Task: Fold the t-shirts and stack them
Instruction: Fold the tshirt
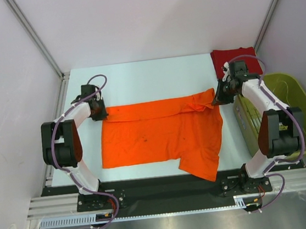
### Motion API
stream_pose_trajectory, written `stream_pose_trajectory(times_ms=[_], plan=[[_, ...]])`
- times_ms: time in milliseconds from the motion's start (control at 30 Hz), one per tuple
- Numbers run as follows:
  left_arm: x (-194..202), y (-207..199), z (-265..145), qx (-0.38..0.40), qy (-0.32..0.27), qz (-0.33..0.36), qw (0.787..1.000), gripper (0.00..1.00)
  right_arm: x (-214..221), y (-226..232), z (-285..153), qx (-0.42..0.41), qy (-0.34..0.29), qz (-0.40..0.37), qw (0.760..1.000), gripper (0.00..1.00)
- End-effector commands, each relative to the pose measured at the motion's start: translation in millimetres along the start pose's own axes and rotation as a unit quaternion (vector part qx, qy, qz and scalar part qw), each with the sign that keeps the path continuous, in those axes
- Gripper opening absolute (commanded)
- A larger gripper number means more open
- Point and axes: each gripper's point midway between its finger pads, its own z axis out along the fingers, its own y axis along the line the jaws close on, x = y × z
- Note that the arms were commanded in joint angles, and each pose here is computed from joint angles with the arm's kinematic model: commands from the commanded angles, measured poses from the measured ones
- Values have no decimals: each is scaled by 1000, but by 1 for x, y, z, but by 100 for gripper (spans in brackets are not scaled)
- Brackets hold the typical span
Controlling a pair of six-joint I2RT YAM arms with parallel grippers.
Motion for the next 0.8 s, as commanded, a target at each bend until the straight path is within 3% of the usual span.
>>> stream_pose_trajectory(times_ms=[0, 33, 67, 133, 167, 233, 367, 500, 533, 633, 767], plan=[[-8, 8, 3, -15, -4, 5, 1000, 7, 4, -9, -1, 20, 1, -14, 1000, 3], [-6, 9, 4, -18, 3, 0, 1000, 15, 6, -14, 0, 30, 5, -15, 999, 6], [4, 17, 3, -42, 28, -7, 999, 32, 10, -20, -3, 49, 16, -13, 999, 16], [10, 21, -6, -59, 29, -25, 998, 39, 6, -35, -14, 103, 10, -28, 994, 23], [1, 22, -23, -62, -3, -31, 998, 51, 4, -35, -22, 119, 2, -44, 992, 33], [5, 26, -36, -73, -19, -43, 996, 61, -7, -25, -42, 142, -40, -81, 986, 46], [-19, -5, -53, 10, -64, -56, 996, 57, -27, 9, -33, 84, -84, -71, 990, 58], [-37, -42, -36, 103, -48, -69, 991, 50, -53, 49, 6, -23, -92, -9, 995, 59], [-30, -47, -22, 113, -21, -71, 991, 49, -63, 54, 11, -30, -97, -4, 995, 59], [-34, -58, -5, 144, -2, -71, 987, 47, -82, 54, 36, -1, -94, -5, 996, 58], [-54, -69, 8, 169, -2, -71, 983, 48, -93, 15, 55, 131, -84, -12, 988, 59]])
